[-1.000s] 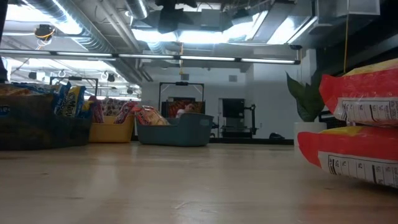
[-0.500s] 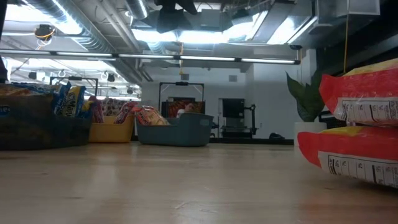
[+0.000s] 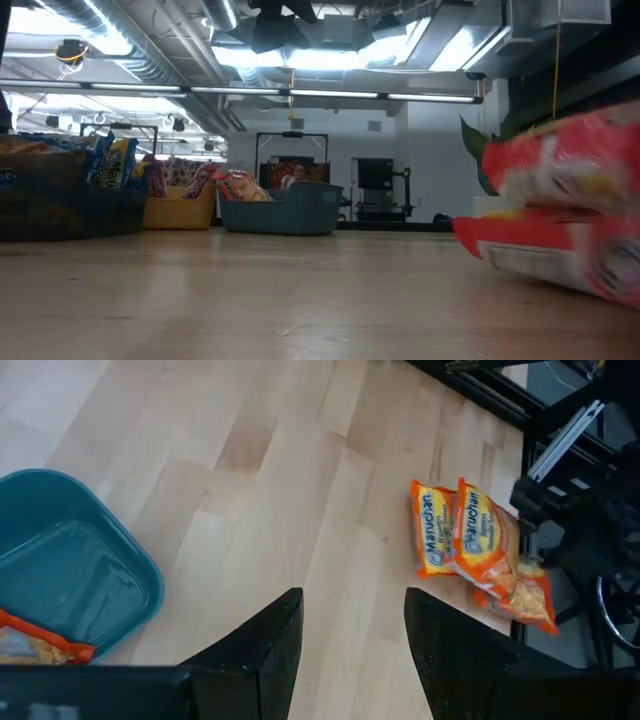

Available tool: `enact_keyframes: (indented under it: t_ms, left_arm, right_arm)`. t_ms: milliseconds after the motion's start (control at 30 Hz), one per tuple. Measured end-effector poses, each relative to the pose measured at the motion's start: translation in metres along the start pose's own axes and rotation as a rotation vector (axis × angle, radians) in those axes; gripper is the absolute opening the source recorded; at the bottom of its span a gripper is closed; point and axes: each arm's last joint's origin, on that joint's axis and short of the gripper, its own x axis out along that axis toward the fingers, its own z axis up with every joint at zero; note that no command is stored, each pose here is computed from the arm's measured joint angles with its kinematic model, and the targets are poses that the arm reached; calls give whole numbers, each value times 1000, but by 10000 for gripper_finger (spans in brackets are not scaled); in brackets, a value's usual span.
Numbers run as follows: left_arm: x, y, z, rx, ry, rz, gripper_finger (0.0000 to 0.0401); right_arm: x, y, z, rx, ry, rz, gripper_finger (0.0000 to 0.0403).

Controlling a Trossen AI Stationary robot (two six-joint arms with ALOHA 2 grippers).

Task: Sort Maruchan noodles
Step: Put the orange noodle pack into the blue bin

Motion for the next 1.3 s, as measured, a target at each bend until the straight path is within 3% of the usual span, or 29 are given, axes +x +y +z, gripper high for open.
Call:
enact_keyframes:
  t_ms: [167,333,533,733,900,1000,1133,1300]
  left_arm:
    - [0,0,0,-18,2,-5,169]
    - [0,0,0,-23,2,-7,169]
    - [0,0,0,-21,5,2,169]
    - [-2,3,-11,-44,105,37,169]
    - [-5,5,-26,-13,222,175,169]
    - [-5,-1,-31,18,231,252,169]
    - [-8,-13,-38,-12,239,267,169]
    - [-9,-21,-57,-173,237,355,169]
  right_arm:
    - [0,-21,16,-59,-13,-162,280]
    - [4,-42,48,-179,-61,-274,280]
    - [9,-83,96,-225,-98,-404,280]
    - [15,-120,151,-144,-190,-355,280]
    - [12,-140,182,-115,-267,-329,280]
    - [11,-151,194,-119,-289,-321,280]
    - [9,-161,203,-108,-282,-313,280]
    - [8,-165,208,-105,-303,-305,280]
